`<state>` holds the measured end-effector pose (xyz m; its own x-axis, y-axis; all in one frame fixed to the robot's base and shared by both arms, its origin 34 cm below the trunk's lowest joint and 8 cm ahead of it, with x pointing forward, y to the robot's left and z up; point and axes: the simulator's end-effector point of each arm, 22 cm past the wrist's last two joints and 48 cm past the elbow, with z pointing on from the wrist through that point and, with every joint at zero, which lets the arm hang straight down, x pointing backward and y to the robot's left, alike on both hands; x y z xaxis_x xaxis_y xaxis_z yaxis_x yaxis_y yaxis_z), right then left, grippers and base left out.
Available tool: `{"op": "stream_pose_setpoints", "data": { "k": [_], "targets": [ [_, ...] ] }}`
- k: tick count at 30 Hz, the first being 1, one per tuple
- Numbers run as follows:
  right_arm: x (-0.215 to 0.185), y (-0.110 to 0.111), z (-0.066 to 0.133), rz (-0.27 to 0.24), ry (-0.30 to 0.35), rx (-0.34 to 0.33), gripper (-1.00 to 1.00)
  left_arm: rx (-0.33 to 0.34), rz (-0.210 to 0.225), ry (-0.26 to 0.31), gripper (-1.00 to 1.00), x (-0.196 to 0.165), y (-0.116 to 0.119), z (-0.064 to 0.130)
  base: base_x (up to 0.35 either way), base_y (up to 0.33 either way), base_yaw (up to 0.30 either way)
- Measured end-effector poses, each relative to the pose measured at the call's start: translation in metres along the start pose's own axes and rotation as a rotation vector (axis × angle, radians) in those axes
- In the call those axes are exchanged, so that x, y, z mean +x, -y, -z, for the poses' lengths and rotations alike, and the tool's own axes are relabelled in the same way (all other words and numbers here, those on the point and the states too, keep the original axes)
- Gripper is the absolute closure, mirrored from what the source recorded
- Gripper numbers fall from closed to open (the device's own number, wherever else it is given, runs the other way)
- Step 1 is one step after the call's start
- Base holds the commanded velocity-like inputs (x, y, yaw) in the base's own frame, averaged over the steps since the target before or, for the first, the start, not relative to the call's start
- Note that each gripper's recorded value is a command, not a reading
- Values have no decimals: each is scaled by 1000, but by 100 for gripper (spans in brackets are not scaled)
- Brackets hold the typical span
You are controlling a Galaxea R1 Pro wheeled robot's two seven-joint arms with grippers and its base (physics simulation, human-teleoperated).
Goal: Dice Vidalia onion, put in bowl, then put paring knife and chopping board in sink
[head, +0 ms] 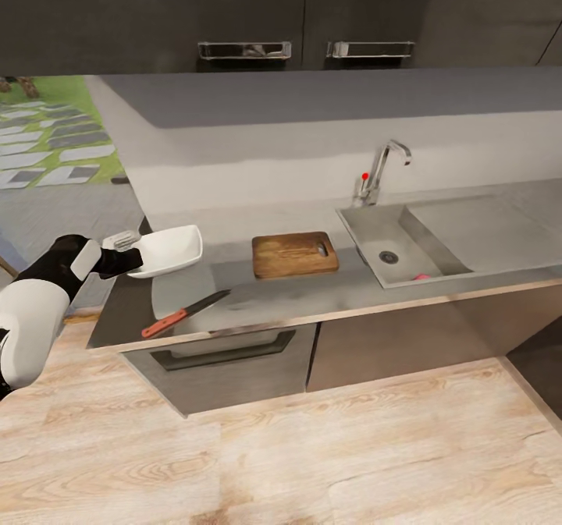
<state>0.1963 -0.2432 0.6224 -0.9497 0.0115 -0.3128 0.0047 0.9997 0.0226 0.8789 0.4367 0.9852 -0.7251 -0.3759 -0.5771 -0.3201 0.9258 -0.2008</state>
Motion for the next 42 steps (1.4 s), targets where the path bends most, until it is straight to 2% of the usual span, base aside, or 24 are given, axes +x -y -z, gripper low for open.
{"op": "stream_pose_setpoints", "data": {
  "k": [42],
  "targets": [
    [4,0,0,1,-10,-1,-100,-4,-1,-4,100,3,-5,-6,0,0,0]
  ]
}}
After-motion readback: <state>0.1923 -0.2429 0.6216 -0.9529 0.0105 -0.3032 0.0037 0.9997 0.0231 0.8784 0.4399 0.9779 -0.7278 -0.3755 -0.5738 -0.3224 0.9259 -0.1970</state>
